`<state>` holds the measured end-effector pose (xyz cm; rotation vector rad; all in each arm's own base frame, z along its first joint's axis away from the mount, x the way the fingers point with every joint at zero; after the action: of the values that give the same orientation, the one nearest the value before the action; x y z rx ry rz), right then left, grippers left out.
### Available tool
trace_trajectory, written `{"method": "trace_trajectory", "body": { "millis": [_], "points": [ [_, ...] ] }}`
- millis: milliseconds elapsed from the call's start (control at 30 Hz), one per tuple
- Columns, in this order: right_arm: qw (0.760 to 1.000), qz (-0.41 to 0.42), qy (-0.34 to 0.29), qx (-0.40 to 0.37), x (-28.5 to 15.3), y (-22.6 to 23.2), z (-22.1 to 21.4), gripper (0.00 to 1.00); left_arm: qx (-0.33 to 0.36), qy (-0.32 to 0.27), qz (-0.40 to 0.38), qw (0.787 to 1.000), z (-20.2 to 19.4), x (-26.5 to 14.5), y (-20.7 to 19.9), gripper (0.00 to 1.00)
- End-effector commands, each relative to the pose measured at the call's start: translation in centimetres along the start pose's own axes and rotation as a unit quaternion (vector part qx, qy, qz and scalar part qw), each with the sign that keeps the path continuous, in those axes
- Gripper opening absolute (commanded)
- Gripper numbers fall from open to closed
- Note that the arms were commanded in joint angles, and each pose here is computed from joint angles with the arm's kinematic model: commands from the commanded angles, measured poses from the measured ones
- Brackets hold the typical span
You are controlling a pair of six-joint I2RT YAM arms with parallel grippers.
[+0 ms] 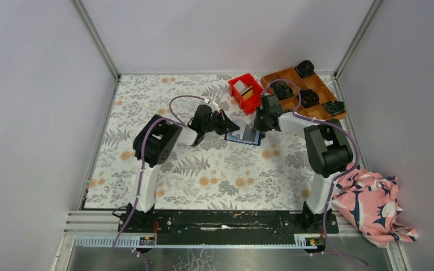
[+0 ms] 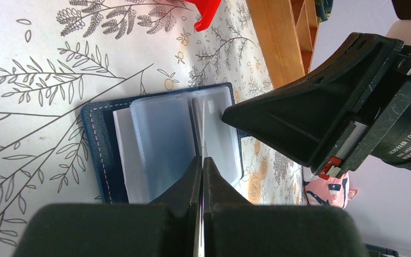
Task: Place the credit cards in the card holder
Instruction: Insert the credit card into the card holder.
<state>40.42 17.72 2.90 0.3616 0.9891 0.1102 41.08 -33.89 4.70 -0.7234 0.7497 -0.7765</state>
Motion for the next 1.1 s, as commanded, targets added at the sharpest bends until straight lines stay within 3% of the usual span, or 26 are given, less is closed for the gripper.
{"method": "trace_trajectory", "body": {
  "millis": [0, 1067],
  "points": [
    [1.0, -0.01, 0.013, -0.001, 0.6, -0.7, -0.9, 0.0, 0.001, -0.01, -0.002, 1.0, -0.2, 0.6, 0.1, 0.0],
    [1.0, -0.014, 0.019, -0.001, 0.8, -1.2, -1.4, 0.0, -0.093, -0.004, 0.051, 0.994, -0.9, -0.6, -0.1, 0.0]
  ]
}}
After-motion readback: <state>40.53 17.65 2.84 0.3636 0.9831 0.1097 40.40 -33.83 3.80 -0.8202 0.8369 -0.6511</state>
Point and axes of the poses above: each gripper's point midway between its finger pads, its own x axis out along the fingers, its own y axis along the line the jaws close on, z = x × y, the point moved 1 cm from there along -x, back along the fingers, and after that the axes turned 6 degrees about x, right-handed, at the moved point
